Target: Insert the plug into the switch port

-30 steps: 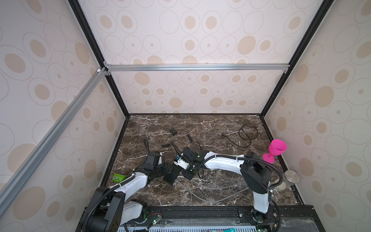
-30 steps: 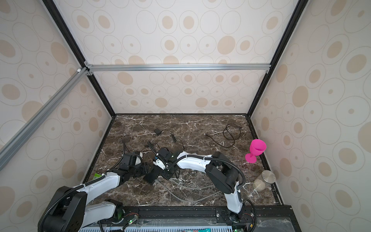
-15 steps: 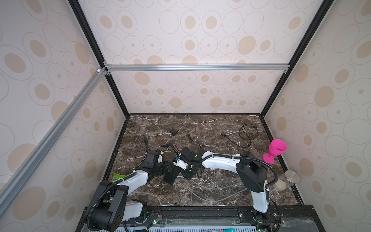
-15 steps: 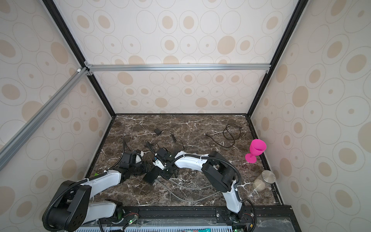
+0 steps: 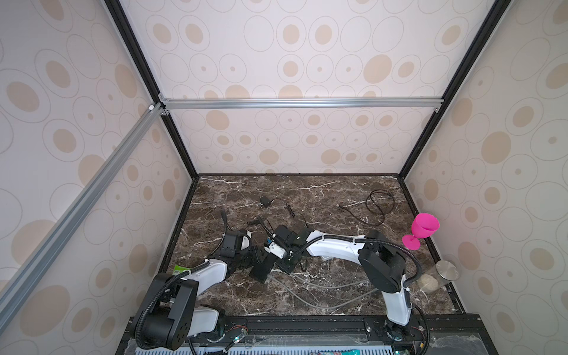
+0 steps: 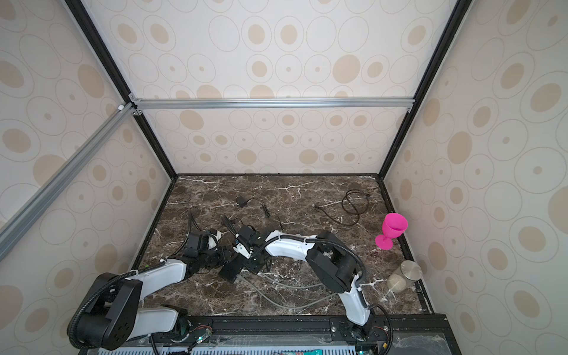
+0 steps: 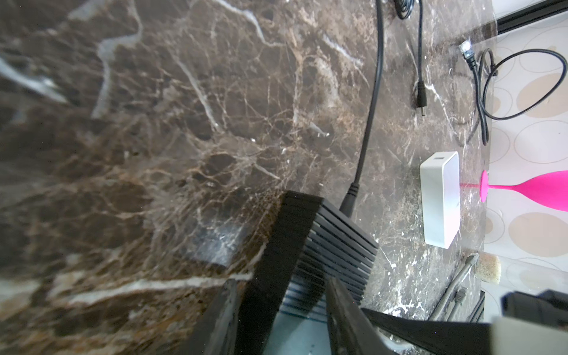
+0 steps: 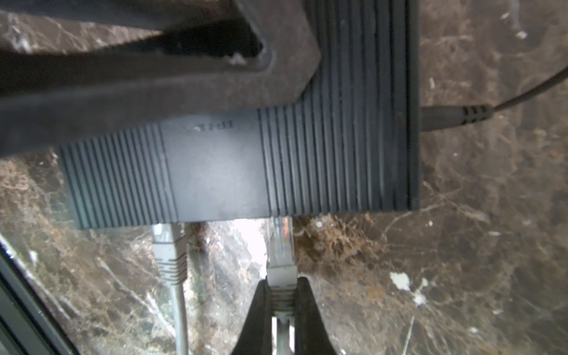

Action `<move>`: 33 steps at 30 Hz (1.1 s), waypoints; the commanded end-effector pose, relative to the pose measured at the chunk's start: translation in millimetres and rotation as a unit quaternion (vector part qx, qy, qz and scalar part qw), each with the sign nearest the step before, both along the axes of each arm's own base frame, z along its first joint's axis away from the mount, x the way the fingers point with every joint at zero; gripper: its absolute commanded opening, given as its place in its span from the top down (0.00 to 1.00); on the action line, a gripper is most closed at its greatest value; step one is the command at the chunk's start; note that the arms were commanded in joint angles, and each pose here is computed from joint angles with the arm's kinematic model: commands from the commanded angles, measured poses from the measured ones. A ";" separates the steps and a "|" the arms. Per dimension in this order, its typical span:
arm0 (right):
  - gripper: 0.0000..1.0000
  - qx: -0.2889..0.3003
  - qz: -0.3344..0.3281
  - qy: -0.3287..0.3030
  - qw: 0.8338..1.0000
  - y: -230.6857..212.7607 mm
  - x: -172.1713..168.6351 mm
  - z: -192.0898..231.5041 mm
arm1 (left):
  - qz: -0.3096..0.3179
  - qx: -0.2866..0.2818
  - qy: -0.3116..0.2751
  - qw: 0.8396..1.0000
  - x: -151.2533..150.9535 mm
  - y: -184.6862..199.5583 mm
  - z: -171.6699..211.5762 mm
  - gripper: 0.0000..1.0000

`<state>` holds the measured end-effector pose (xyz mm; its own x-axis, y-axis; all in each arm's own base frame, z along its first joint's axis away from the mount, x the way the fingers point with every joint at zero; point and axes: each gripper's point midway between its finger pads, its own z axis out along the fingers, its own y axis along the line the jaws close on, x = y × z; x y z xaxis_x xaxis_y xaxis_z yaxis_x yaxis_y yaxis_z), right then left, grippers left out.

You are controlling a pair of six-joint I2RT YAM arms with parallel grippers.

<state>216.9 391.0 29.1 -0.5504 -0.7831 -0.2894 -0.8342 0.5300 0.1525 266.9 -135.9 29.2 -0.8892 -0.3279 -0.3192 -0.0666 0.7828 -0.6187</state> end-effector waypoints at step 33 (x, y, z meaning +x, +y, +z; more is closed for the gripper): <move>1.00 0.028 0.015 -0.066 0.997 20.6 6.2 18.1 | -0.023 -0.014 0.022 0.999 -6.2 -5.7 -10.0 0.54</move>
<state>224.5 390.9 36.8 -0.5137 -0.7858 -0.3445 -0.8472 0.5279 0.0593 269.5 -143.2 29.8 -0.8972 -0.3094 -0.3153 -0.0339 0.7598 -0.6492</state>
